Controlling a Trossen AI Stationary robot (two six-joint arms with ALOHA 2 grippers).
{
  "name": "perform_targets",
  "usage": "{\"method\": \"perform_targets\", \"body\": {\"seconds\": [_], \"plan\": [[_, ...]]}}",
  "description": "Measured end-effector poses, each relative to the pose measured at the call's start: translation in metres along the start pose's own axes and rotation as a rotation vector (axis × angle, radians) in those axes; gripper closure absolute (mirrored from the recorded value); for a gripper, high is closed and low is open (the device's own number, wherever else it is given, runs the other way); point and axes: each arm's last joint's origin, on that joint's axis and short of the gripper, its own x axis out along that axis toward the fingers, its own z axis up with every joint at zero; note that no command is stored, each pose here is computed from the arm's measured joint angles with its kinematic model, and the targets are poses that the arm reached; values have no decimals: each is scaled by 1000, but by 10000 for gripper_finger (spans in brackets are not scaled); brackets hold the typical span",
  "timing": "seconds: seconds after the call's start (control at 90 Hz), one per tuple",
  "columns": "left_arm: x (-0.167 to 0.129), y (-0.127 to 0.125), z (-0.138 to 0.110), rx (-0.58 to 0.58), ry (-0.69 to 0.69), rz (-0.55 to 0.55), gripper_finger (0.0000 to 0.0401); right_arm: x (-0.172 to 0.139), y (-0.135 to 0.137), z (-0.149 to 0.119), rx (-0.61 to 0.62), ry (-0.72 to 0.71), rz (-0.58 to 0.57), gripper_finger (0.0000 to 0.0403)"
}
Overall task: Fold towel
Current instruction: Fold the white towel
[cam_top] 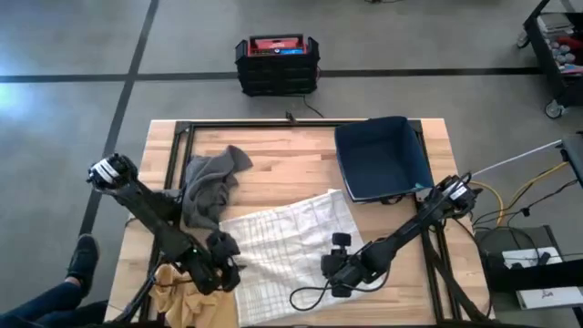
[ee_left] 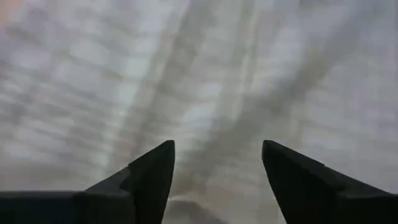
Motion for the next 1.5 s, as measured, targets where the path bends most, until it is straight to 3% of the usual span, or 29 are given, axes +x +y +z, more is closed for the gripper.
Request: {"method": "perform_targets", "body": {"seconds": [0.144, 0.278, 0.367, 0.478, 0.622, 0.744, 0.844, 1.033, 1.222, 1.356, 1.5], "plan": [[7, 5, -11, 7, 172, 18, 208, 1, -2, -4, -18, 25, -13, 344], [-4, -4, -15, 11, 325, -52, 228, 1, -4, -12, -41, 128, 9, 357], [-15, -7, -13, 46, 352, -50, 241, -2, -6, -13, -52, 180, 10, 364], [-27, -10, -4, 84, 314, -23, 255, -13, -7, -6, -115, 208, -2, 369], [-33, -12, 6, 139, 144, -9, 272, -29, -8, 16, -163, 105, -26, 369], [-26, -8, 10, 141, 8, 56, 284, -24, -15, 22, -151, 86, -19, 366], [-13, -1, 13, 118, -43, 100, 289, -19, -18, 16, -143, 155, 52, 364], [17, 22, 16, 75, -16, 193, 298, -9, -23, -1, -135, 236, 68, 372], [36, 55, 22, -30, 7, 299, 307, -4, -21, -8, 30, 293, 93, 384], [40, 73, 32, -14, 8, 356, 313, -7, -7, -9, 154, 263, 129, 389], [37, 80, 48, 40, 29, 355, 320, -19, -3, -5, 144, 303, 146, 390]]}}
